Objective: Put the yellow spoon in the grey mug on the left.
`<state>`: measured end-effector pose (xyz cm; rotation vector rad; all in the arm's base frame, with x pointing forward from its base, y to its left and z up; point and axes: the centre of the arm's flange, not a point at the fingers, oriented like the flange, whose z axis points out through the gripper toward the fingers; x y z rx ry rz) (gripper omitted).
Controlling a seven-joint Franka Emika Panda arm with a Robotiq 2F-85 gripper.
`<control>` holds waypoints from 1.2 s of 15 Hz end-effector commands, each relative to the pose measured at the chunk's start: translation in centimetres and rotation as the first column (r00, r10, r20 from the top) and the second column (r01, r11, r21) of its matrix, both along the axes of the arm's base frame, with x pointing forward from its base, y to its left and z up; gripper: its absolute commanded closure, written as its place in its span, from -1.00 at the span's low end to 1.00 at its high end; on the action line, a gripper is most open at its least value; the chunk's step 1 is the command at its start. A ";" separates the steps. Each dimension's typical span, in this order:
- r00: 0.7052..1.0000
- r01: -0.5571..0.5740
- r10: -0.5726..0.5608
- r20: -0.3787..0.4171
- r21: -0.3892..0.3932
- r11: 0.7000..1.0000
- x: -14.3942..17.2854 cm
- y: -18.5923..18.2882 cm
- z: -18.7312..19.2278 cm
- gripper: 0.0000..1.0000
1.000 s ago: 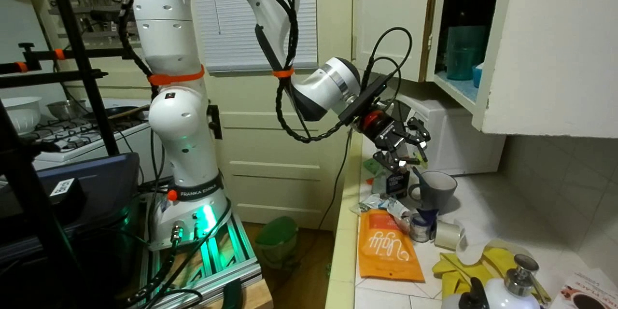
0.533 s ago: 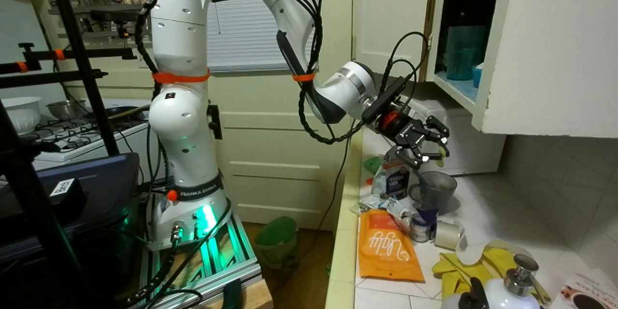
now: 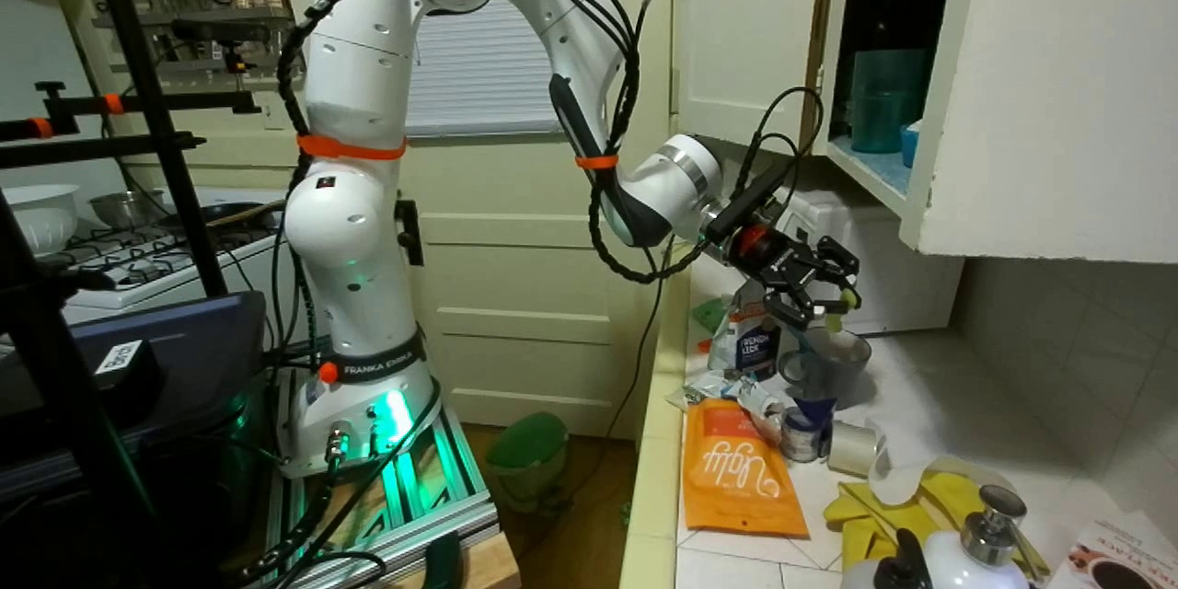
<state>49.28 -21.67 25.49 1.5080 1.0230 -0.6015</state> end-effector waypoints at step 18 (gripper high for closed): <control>0.987 -0.084 0.080 -0.137 -0.025 0.996 1.5 0.4 -0.4 -0.87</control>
